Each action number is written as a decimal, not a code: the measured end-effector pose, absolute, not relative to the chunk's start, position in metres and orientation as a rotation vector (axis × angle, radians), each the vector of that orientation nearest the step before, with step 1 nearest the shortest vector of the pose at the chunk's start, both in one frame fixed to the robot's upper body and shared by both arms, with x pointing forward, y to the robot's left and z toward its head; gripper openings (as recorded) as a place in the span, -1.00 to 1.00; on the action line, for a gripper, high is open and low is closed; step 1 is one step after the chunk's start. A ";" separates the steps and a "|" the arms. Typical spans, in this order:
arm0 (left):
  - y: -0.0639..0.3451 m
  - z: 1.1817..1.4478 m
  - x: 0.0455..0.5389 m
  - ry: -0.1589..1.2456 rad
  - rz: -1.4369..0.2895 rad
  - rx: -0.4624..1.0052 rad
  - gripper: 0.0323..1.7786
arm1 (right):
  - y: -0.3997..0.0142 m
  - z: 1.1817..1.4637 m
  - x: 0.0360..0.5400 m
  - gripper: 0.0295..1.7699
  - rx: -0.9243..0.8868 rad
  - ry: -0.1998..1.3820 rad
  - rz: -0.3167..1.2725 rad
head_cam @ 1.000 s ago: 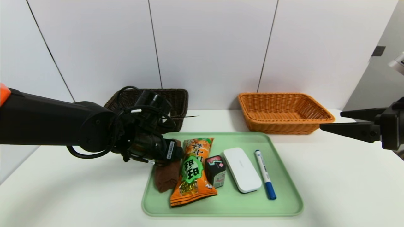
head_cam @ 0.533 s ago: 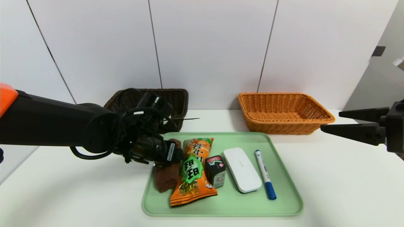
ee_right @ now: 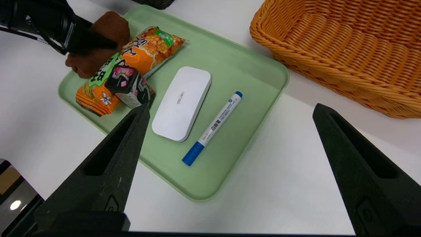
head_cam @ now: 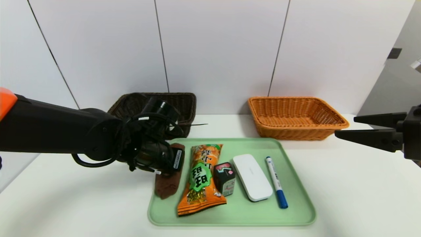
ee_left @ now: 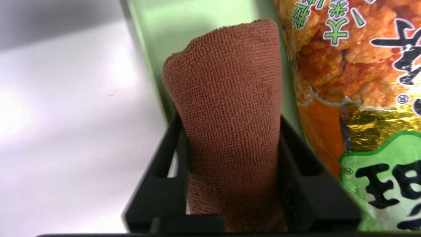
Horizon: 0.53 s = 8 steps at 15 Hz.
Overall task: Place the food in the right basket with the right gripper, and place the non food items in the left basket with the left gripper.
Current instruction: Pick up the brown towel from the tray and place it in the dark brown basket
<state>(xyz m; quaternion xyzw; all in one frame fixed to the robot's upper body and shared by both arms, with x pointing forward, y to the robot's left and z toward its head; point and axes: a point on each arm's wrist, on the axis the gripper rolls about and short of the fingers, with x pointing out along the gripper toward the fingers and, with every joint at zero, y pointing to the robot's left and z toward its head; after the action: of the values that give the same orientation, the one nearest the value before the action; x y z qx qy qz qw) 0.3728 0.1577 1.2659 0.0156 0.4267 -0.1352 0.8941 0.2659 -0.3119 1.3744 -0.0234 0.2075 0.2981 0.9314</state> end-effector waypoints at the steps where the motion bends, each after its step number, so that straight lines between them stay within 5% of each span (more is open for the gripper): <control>1: 0.159 1.270 0.372 0.875 -0.282 0.029 -0.54 | -0.312 1.375 0.266 0.93 -0.048 0.423 0.609; 8: 0.174 1.325 0.354 0.709 -0.312 -0.019 -0.54 | -0.314 1.376 0.265 0.93 -0.047 0.416 0.595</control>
<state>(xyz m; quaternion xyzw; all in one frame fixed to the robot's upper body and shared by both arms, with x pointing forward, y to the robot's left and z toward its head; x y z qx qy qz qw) 0.3543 0.1739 1.3250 -0.0092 0.3458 -0.1522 0.9258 0.2647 -0.3141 1.3756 -0.0229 0.2033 0.2912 0.9345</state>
